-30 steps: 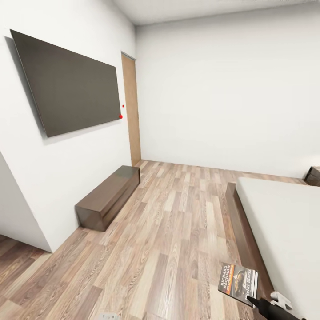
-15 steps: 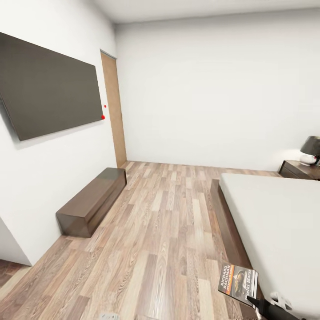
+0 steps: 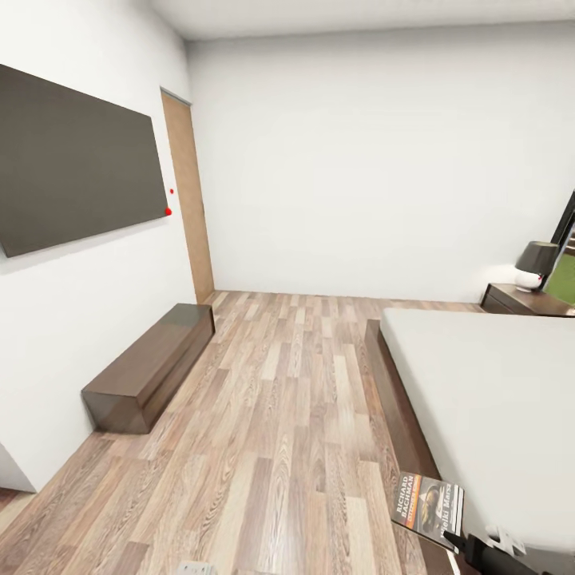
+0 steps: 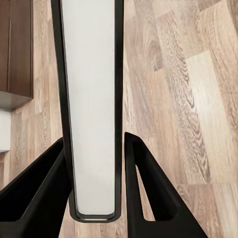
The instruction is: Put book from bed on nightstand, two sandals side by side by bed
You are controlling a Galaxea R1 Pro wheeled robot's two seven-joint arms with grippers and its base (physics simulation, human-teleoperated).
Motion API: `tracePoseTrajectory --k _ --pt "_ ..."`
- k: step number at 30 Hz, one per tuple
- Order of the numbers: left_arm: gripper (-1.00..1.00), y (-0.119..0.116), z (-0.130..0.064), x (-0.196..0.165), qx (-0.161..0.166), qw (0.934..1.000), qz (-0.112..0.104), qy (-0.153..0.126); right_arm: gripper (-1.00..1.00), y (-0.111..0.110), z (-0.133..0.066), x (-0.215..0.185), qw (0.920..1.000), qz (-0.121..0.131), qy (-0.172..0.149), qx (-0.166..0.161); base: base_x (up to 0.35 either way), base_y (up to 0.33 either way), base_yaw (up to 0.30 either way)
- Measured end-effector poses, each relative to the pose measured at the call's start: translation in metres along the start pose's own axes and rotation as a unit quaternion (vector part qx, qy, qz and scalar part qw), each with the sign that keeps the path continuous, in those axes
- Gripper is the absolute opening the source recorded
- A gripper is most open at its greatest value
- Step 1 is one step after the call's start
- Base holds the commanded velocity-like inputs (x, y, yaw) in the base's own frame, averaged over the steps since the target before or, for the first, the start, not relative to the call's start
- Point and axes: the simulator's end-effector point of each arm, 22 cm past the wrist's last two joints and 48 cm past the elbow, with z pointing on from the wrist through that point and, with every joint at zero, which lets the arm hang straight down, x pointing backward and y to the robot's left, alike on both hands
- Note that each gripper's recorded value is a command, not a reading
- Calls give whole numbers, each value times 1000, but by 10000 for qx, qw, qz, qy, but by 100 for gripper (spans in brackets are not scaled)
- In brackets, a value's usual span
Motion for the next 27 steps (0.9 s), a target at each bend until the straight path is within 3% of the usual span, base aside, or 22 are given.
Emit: tracePoseTrajectory --k 19,27 --pt "100 0 0 0 0 10000 0 0 -100 -1 0 0 10000 7 -3 10 2 0 -1" --pt "100 -1 0 0 4 10000 -1 2 -100 -1 0 1 10000 -2 5 22 230 0 0"
